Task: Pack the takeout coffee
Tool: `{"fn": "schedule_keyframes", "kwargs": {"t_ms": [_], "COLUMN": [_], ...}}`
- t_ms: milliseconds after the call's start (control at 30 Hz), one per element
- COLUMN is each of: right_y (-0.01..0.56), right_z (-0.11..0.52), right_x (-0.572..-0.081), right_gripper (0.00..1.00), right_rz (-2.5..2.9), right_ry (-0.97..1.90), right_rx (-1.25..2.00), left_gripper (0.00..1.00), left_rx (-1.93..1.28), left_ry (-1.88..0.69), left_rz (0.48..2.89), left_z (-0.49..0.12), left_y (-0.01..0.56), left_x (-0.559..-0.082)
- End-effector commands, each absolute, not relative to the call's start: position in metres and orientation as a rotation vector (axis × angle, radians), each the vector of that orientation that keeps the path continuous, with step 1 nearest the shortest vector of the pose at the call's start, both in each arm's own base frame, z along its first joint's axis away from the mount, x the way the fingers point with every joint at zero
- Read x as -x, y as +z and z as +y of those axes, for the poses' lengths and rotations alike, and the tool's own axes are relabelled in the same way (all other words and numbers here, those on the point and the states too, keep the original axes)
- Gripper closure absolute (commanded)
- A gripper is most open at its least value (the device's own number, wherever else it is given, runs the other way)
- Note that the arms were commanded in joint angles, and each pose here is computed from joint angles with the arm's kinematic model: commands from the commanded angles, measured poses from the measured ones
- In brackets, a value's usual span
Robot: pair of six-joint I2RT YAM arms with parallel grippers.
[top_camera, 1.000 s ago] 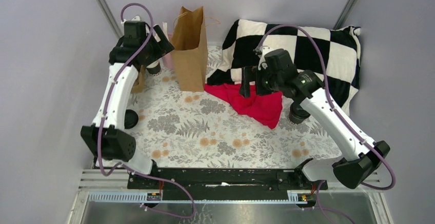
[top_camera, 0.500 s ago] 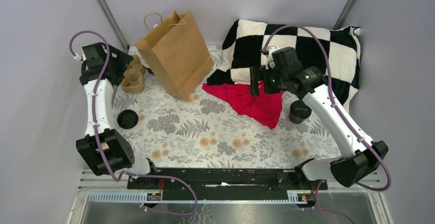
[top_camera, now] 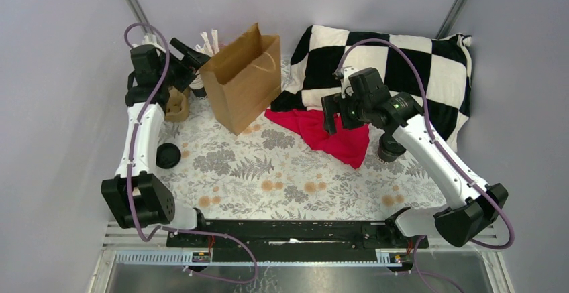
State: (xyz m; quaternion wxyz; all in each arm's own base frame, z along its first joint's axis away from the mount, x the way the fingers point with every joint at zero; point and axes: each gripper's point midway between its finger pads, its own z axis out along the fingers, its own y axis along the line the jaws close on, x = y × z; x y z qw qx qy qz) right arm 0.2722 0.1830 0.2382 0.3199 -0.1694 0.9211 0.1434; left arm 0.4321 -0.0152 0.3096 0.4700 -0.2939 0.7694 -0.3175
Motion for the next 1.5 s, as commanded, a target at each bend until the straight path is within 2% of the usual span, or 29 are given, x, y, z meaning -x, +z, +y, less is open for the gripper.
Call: {"fn": "schedule_keyframes", "kwargs": {"t_ms": [0, 133, 267, 433, 567, 700, 833, 933, 1033, 1467], "right_y": [0.248, 0.251, 0.252, 0.251, 0.251, 0.252, 0.25, 0.248, 0.247, 0.246], "right_z": [0.18, 0.18, 0.18, 0.18, 0.176, 0.176, 0.174, 0.177, 0.18, 0.181], "right_x": [-0.273, -0.272, -0.267, -0.259, -0.259, -0.258, -0.258, -0.258, -0.259, -0.259], "right_gripper": [0.0, 0.0, 0.0, 0.0, 0.0, 0.0, 0.0, 0.0, 0.0, 0.0], "right_rz": [2.369, 2.357, 2.343, 2.333, 2.324, 2.317, 2.32, 2.326, 2.332, 2.34], "right_ry": [0.359, 0.353, 0.334, 0.331, 0.312, 0.316, 0.306, 0.315, 0.329, 0.328], "right_rx": [0.461, 0.465, 0.489, 0.508, 0.506, 0.509, 0.512, 0.513, 0.517, 0.522], "left_gripper": [0.06, 0.02, 0.02, 0.15, 0.27, 0.32, 0.31, 0.4, 0.45, 0.58], "left_rx": [0.596, 0.697, 1.048, 1.239, 1.331, 1.328, 1.262, 1.286, 1.297, 1.303], "left_ry": [-0.738, -0.608, -0.524, -0.813, -0.849, -0.997, -0.953, -0.97, -0.956, -0.914], "left_rz": [1.773, 1.741, 1.686, 1.501, 1.398, 1.409, 1.498, 1.515, 1.521, 1.528], "left_z": [-0.023, 0.002, 0.068, 0.081, 0.101, 0.117, 0.135, 0.146, 0.157, 0.177], "left_y": [0.364, 0.364, 0.333, 0.3, 0.261, 0.205, 0.184, 0.164, 0.151, 0.135], "left_x": [-0.425, -0.4, -0.379, -0.386, -0.383, -0.386, -0.388, -0.393, -0.397, -0.411]}}
